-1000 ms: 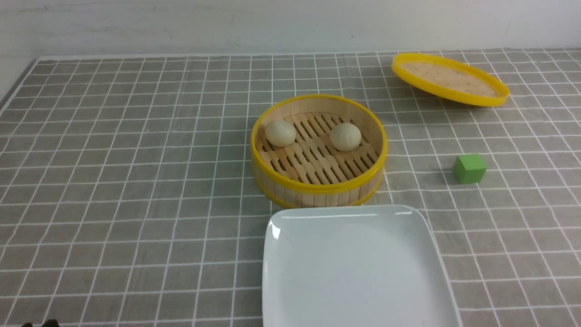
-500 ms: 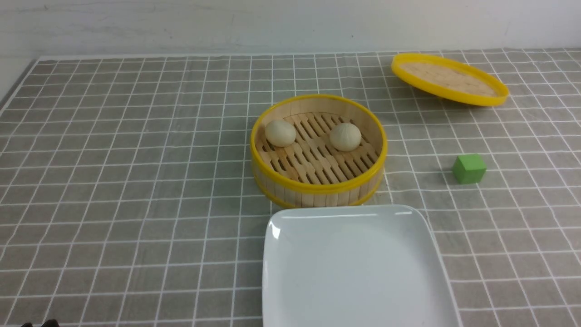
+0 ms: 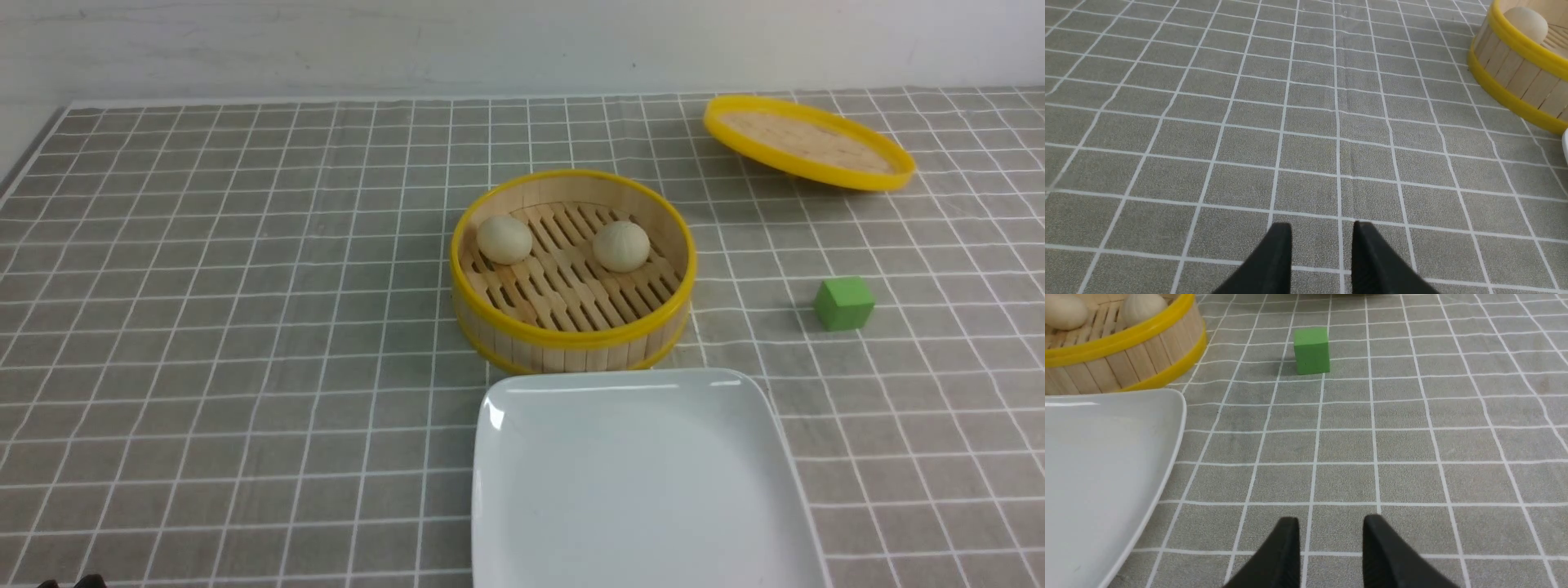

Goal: Put the steamed buns into the plate on the grey tablecloth.
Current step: 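Reach toward a bun in the bamboo steamer with the right gripper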

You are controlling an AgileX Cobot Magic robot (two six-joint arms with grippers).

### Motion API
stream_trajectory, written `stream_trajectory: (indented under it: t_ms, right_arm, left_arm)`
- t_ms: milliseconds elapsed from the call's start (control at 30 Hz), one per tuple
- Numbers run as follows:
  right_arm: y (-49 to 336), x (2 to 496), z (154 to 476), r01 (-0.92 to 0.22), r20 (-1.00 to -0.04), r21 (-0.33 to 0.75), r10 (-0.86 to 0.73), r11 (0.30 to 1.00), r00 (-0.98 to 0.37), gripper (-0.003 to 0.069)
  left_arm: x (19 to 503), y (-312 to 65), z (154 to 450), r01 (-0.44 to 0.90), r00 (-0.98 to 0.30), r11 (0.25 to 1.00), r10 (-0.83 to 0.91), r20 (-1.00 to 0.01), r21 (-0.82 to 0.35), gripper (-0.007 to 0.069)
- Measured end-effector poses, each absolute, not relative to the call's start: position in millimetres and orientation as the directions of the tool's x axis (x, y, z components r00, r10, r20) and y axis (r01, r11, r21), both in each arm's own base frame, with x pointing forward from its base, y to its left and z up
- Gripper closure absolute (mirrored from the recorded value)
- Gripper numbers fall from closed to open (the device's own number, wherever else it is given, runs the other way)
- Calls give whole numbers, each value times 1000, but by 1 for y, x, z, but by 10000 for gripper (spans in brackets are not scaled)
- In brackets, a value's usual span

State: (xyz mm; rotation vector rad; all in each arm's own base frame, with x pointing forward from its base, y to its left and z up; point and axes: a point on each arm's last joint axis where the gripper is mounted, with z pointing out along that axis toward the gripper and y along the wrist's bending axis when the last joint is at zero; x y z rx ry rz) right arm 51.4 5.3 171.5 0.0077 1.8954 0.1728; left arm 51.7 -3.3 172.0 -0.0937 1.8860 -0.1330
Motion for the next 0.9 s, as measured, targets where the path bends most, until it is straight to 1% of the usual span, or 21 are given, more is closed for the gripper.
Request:
stream_trajectory:
  t_ms: [367,467,500,533,567,600,633,667,700,733,767,800,867,900]
  right_arm:
    - [5,51,171,-80,-941,119,87,990,-326,419]
    - [6,51,172,-78,-938,149,116,986,-327,419]
    - [8,51,172,-68,-915,262,226,963,-335,419]
    - [11,51,173,-60,-884,360,320,931,-342,419]
    - [13,51,173,-47,-839,460,417,887,-349,419]
    - [15,51,173,-35,-787,551,505,834,-355,419]
    - [15,51,174,-33,-776,567,521,823,-356,419]
    - [18,51,175,-18,-700,665,616,746,-360,419]
    - [19,51,176,-10,-654,716,664,698,-363,419]
    - [20,51,177,-4,-621,746,694,666,-365,419]
    - [20,51,177,-2,-596,768,714,640,-367,419]
    - [21,51,178,-2,-578,785,730,620,-365,419]
    - [21,51,179,-6,-569,794,741,607,-358,419]
    - [21,51,180,-6,-567,797,743,604,-355,419]
  left_arm:
    - [52,-3,172,2,-313,990,-132,-941,-139,384]
    - [52,-4,172,-2,-313,986,-158,-937,-166,384]
    - [52,-6,172,-17,-315,956,-283,-906,-293,384]
    - [52,-8,173,-27,-318,924,-369,-873,-381,384]
    - [51,-11,173,-44,-321,864,-488,-811,-502,384]
    - [51,-13,173,-62,-326,782,-603,-728,-620,384]
    - [51,-14,173,-70,-327,746,-645,-691,-663,384]
    - [51,-18,174,-98,-329,609,-767,-552,-787,384]
    - [51,-19,175,-113,-329,533,-817,-475,-839,384]
    - [51,-21,175,-126,-329,454,-858,-395,-882,384]
    - [51,-22,175,-142,-325,376,-891,-315,-916,384]
    - [51,-23,176,-151,-323,312,-912,-252,-938,384]
    - [51,-23,178,-150,-308,253,-930,-198,-956,384]
    - [52,-23,179,-144,-299,242,-935,-191,-959,384]
